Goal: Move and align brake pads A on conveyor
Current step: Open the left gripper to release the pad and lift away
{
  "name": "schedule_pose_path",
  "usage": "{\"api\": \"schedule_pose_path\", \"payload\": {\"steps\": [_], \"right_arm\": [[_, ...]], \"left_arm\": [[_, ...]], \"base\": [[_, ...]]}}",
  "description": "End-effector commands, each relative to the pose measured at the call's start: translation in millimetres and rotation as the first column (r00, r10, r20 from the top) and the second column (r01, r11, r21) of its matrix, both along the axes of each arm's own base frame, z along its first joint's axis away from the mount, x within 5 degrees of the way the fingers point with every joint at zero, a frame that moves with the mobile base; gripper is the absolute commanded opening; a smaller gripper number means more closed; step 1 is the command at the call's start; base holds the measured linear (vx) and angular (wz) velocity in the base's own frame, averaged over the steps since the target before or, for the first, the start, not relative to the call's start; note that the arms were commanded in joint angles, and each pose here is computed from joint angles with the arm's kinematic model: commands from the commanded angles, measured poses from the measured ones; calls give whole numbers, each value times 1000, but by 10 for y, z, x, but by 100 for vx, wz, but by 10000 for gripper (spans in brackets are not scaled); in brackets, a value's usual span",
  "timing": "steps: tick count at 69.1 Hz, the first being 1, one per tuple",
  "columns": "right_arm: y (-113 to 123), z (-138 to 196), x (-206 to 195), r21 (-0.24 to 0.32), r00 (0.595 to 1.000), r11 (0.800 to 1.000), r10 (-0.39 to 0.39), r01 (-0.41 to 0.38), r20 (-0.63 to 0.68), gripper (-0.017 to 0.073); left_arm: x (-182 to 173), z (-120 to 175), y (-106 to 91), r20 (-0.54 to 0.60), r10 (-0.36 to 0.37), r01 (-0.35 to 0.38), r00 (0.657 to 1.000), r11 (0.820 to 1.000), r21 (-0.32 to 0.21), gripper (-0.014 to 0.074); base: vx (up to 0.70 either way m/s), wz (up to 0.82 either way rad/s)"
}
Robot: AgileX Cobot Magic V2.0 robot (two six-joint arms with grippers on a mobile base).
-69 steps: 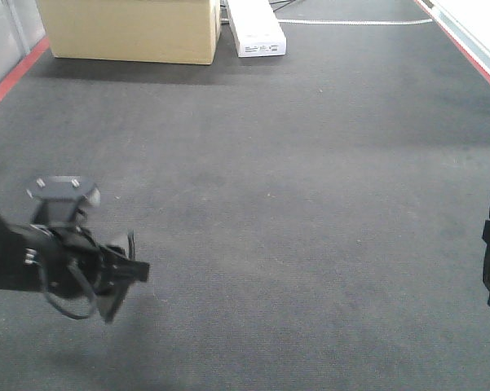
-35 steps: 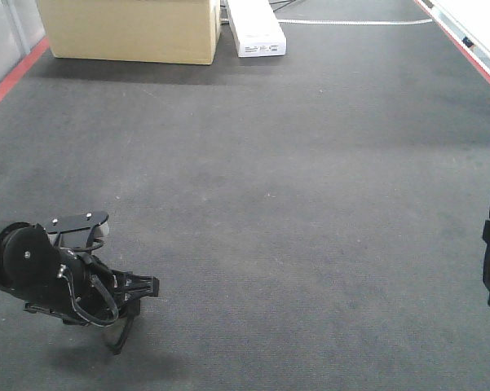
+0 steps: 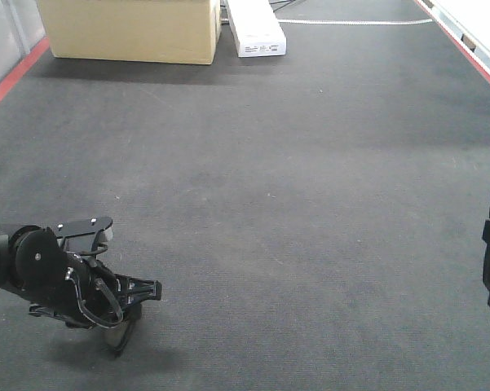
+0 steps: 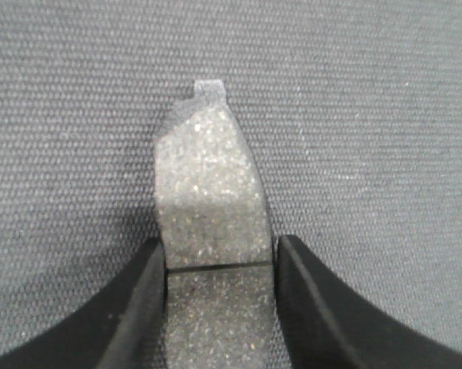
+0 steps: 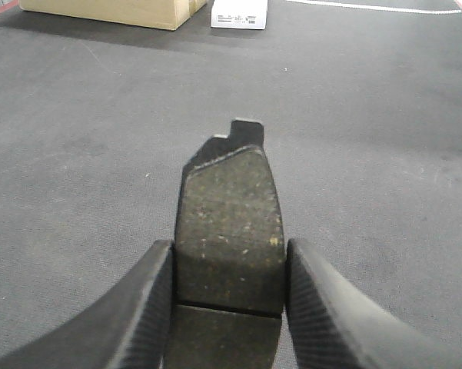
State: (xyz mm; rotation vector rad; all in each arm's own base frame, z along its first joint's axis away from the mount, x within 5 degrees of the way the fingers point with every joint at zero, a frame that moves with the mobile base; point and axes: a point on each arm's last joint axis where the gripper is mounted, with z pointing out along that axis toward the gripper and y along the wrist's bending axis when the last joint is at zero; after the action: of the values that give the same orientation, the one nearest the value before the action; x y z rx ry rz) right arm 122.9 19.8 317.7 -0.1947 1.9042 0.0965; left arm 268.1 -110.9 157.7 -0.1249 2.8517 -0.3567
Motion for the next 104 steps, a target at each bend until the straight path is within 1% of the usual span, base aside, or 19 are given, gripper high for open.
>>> {"api": "schedule_pose_path", "payload": {"steps": [1,12,18,28,34,40,47,54,61,63,66,71,77,80,85,90,96,100,104], "right_arm": [[-6,186,18,8,992,1000,-8,7,122,185],[-6,186,18,8,992,1000,-8,7,122,185],[-6,186,18,8,992,1000,-8,7,122,185],[-6,186,18,8,993,1000,-8,7,122,185],[-6,186,18,8,993,1000,-8,7,122,185],[-6,186,18,8,993,1000,-8,7,122,185],[-6,186,18,8,993,1000,-8,7,122,185],[-6,186,18,8,993,1000,-8,7,122,185],[-6,186,18,8,993,1000,-8,7,122,185],[-6,186,18,8,993,1000,-8,7,122,185],[-6,186,18,8,993,1000,-8,7,122,185],[-6,186,18,8,993,1000,-8,7,122,185],[-6,186,18,8,993,1000,-8,7,122,185],[-6,186,18,8,993,1000,-8,7,122,185],[-6,186,18,8,993,1000,-8,7,122,185],[-6,186,18,8,993,1000,-8,7,122,185],[-6,186,18,8,993,1000,-8,7,122,185],[-6,186,18,8,993,1000,-8,7,122,185],[-6,186,18,8,993,1000,-8,7,122,185]], "left_arm": [[49,200,-32,87,-2,5,996,1000,-28,356],[26,329,2,144,-43,43,989,999,2,451],[-7,461,21,188,-53,53,981,999,1,491],[-121,746,70,275,-69,72,959,997,-3,502],[-254,981,135,348,-90,92,933,996,11,489],[-450,1232,225,433,-105,106,895,994,22,444],[-727,1522,349,535,-115,114,837,993,35,372],[-1019,1742,474,619,-114,114,777,993,39,274],[-1284,1885,586,674,-110,110,731,993,43,146],[-1369,1928,618,691,-104,109,716,993,37,120],[-1466,1966,654,704,-100,109,703,994,32,55],[-1595,2010,705,722,-95,107,685,994,29,-10],[-1711,2043,751,738,-90,105,668,994,26,-8],[-1757,2062,769,751,-90,107,654,994,26,-8],[-1851,2105,801,784,-106,119,612,992,41,-8],[-1977,2160,849,836,-118,128,537,990,57,-8],[-2121,2165,904,891,-110,128,440,990,59,-8],[-2202,2130,935,915,-102,126,390,990,57,-8],[-2247,2061,951,926,-105,126,363,990,62,-8]], "base": [[0,0],[0,0],[0,0],[0,0],[0,0],[0,0],[0,0],[0,0],[0,0],[0,0],[0,0],[0,0],[0,0],[0,0],[0,0],[0,0],[0,0],[0,0],[0,0]]}}
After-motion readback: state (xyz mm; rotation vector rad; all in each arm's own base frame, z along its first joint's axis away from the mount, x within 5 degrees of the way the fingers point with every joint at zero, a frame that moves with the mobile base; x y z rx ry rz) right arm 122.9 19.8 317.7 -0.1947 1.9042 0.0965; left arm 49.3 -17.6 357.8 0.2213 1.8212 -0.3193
